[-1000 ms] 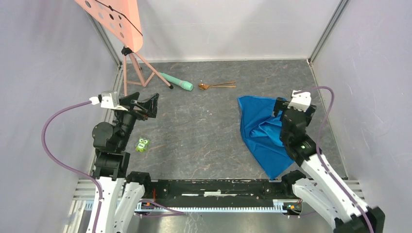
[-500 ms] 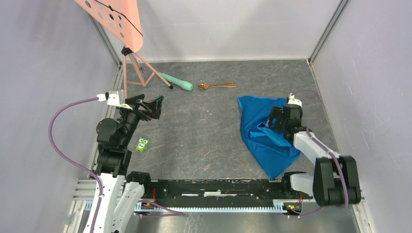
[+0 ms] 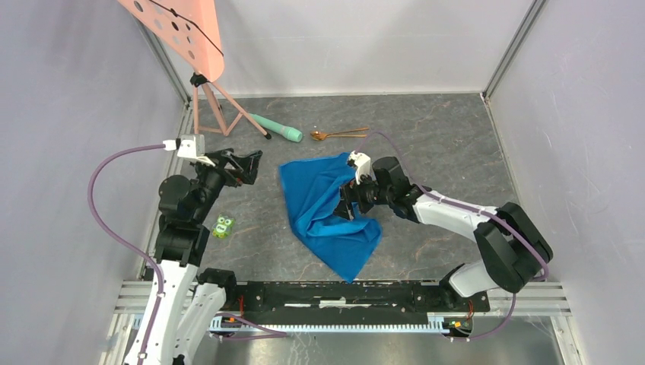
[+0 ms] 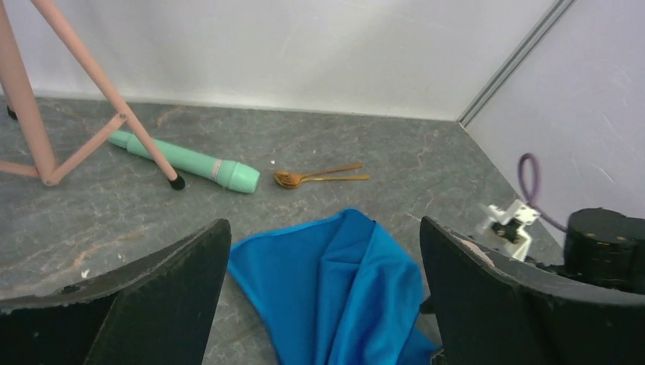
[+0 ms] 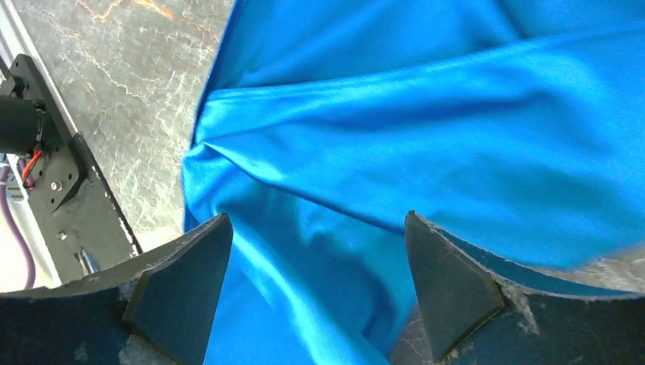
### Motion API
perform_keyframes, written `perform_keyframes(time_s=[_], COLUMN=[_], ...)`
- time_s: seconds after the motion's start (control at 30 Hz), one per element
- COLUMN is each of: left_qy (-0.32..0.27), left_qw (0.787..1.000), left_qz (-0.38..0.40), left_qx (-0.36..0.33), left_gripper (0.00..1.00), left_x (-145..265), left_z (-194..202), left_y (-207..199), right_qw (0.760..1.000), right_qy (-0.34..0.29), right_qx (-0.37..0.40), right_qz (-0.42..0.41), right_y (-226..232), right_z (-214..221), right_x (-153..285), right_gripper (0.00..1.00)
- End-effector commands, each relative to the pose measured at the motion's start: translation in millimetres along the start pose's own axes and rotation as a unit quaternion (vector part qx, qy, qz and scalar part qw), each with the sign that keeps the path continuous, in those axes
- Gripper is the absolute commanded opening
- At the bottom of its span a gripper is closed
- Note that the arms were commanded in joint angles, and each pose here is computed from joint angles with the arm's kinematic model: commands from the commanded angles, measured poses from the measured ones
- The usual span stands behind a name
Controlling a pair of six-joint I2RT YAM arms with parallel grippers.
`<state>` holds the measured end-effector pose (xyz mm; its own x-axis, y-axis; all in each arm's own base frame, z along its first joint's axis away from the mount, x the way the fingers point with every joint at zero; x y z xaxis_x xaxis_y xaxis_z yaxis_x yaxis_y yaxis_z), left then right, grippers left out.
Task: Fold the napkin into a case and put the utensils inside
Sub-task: Pick up the crumpled napkin from the center of the board.
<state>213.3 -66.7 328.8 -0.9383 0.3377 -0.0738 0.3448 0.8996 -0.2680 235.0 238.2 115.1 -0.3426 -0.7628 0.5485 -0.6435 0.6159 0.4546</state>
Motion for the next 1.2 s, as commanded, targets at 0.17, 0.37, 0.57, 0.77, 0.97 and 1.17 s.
perform_keyframes(time_s=[0.17,0.37,0.57,0.77,0.97,1.17], left_qy=[0.179,0.286,0.33,0.353,0.377,0.365], left_qw=[0.94,0.887,0.868,0.872,0.865,0.885], left_qz=[-0.231,-0.29,-0.291,-0.264,-0.259,-0.25], left_qx=[0.177,0.219,0.229,0.214,0.205,0.147], left_gripper=[1.0,1.0,1.0,0.93,0.71,0.17], left_x=[-24.0,-52.3,-81.2,-107.8,-124.3,-134.9], left_z=[94.4,154.0,188.1,213.1,235.0,202.2], left_y=[52.8,69.1,71.8,65.9,70.3,71.7], right_qw=[0.954,0.945,0.95,0.961,0.968,0.977], right_qy=[-0.106,-0.145,-0.124,-0.106,-0.116,-0.117], right_qx=[-0.122,-0.238,-0.247,-0.235,-0.199,-0.087], right_qz=[0.253,0.171,0.144,0.099,0.1,0.153], right_y=[-41.2,-52.5,-68.1,-72.2,-74.6,-73.3], right_z=[-43.4,-49.5,-51.3,-45.5,-52.4,-86.2], right_x=[24.5,-2.8,-32.9,-56.6,-53.1,-18.4], right_gripper=[0.92,0.89,0.85,0.73,0.47,0.1])
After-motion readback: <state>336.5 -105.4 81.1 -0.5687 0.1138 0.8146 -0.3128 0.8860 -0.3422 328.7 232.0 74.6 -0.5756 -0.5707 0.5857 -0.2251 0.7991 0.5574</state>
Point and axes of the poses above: each gripper's point midway between its finger pads, its own x axis back along the fingers, its own y axis along the line the jaws close on, z = x × y, the point moved 6 cm from there along x, back along the fingers, and after that the axes turned 4 degrees about -x, right-handed, at the moved point
